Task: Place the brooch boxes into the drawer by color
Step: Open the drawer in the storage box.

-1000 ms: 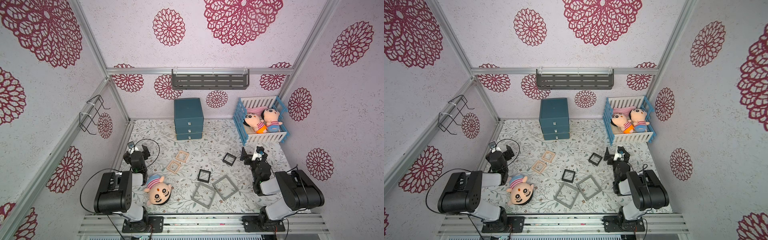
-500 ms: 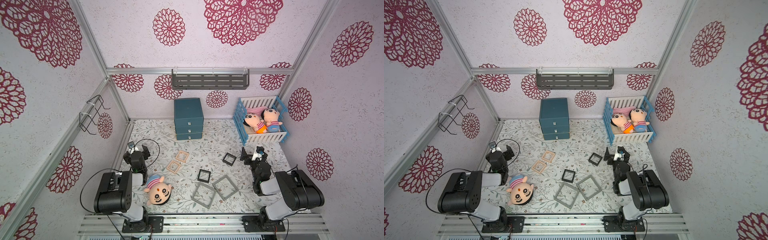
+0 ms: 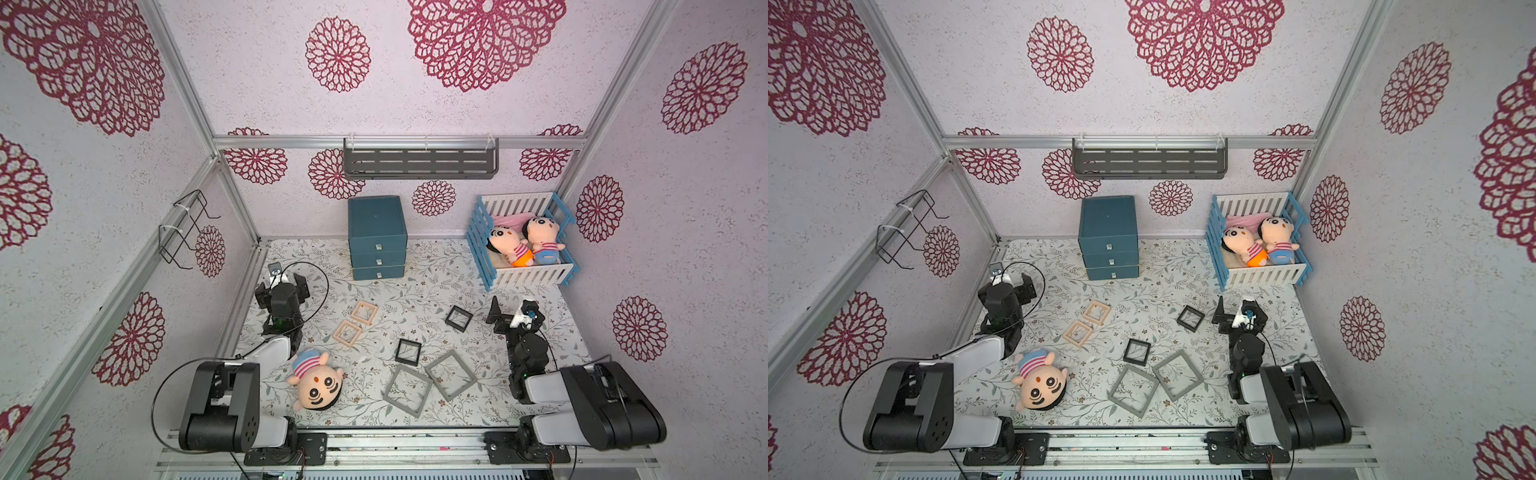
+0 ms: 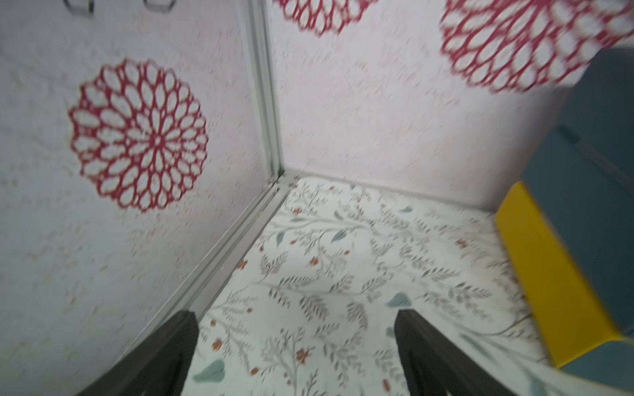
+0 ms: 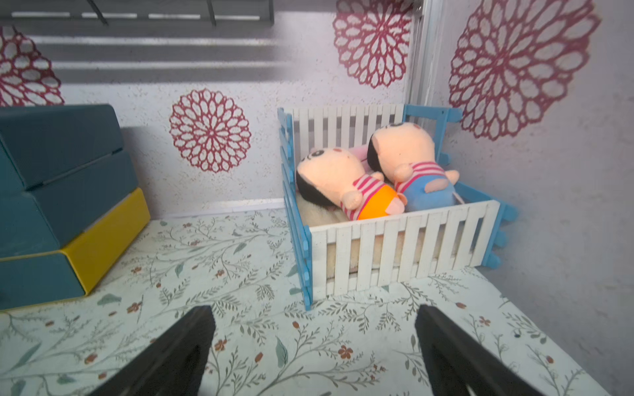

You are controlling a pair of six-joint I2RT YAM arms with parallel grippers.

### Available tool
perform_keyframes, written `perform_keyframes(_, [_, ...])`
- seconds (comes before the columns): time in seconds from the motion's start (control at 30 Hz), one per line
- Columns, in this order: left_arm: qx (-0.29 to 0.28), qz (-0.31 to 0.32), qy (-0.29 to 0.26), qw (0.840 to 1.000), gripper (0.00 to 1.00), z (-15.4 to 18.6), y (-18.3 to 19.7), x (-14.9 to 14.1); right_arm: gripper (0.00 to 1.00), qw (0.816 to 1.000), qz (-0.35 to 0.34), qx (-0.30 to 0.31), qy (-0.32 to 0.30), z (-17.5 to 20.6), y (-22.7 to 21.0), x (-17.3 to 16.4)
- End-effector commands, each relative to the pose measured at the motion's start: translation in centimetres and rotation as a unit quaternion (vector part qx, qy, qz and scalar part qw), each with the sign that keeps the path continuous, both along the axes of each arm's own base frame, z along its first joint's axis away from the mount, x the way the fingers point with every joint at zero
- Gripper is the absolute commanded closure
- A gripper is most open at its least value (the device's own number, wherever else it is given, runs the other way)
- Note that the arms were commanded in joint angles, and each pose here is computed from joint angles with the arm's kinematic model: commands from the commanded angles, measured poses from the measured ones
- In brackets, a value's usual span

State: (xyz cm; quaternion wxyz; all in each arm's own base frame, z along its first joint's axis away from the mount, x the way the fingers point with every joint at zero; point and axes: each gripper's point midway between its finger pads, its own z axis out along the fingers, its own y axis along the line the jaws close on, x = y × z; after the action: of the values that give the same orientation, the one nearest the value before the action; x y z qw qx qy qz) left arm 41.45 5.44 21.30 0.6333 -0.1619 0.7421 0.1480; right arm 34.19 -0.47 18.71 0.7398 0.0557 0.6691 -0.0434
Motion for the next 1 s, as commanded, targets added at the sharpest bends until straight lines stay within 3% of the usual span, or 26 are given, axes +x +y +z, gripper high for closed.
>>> perform_keyframes(0.0, [0.0,0.0,-0.007,1.0,0.03,4.1,-1.1,0.0,0.01,0.997,-0.021,0.002,-0.068,5.5,-0.1,-0.1])
perform_keyframes(0.13, [0.008,-0.014,-0.049,0.999,0.03,12.4,-3.3,0.6,0.01,0.988,0.019,-0.017,-0.151,16.4,4.0,0.6])
perform_keyframes(0.2, [-0.021,-0.001,-0.075,0.997,0.03,16.4,-3.3,0.8,0.01,0.984,0.038,0.05,-0.168,21.7,5.1,1.2])
perform_keyframes(0.23, [-0.063,0.015,-0.067,0.996,0.03,17.4,-3.0,0.9,0.01,0.98,0.041,0.131,-0.141,22.7,4.8,2.4])
perform_keyframes(0.27, [-0.11,0.026,-0.035,0.993,0.03,17.2,-2.9,0.8,0.01,0.969,0.031,0.226,-0.099,22.5,4.1,3.4])
perform_keyframes(0.3, [-0.172,0.046,-0.006,0.984,0.03,16.6,-2.2,0.5,0.01,0.958,0.019,0.284,-0.04,21.4,3.6,4.0])
perform_keyframes(0.33, [-0.235,0.049,0.02,0.971,0.03,15.2,-1.8,0.8,0.01,0.943,0.0,0.332,-0.023,20.3,3.0,3.8])
perform_keyframes(0.37, [-0.291,-0.014,0.031,0.956,0.03,14.4,-2.9,2.4,0.01,0.936,0.027,0.35,-0.022,20.1,3.5,3.8])
perform_keyframes(0.4, [-0.358,-0.066,0.036,0.931,0.03,13.7,-3.5,3.9,0.01,0.934,0.098,0.344,-0.02,20.4,5.3,4.1])
perform_keyframes(0.43, [-0.402,-0.066,0.045,0.912,0.0,12.6,-3.3,4.6,0.01,0.929,0.114,0.352,0.022,19.3,6.4,5.1])
perform_keyframes(0.53, [-0.436,-0.065,0.08,0.894,0.04,10.8,-4.0,5.7,0.01,0.91,0.116,0.357,0.176,15.2,10.3,8.0])
perform_keyframes(0.63, [-0.47,-0.081,0.111,0.872,0.09,9.6,-5.3,7.0,0.01,0.885,0.151,0.363,0.25,12.4,15.0,8.9])
perform_keyframes(0.83, [-0.527,-0.174,0.136,0.821,0.15,8.8,-9.2,11.1,0.04,0.818,0.246,0.434,0.287,10.3,23.4,9.4])
perform_keyframes(0.97, [-0.547,-0.228,0.158,0.79,0.28,7.9,-12.0,13.6,0.15,0.746,0.319,0.502,0.3,9.4,28.6,9.6])
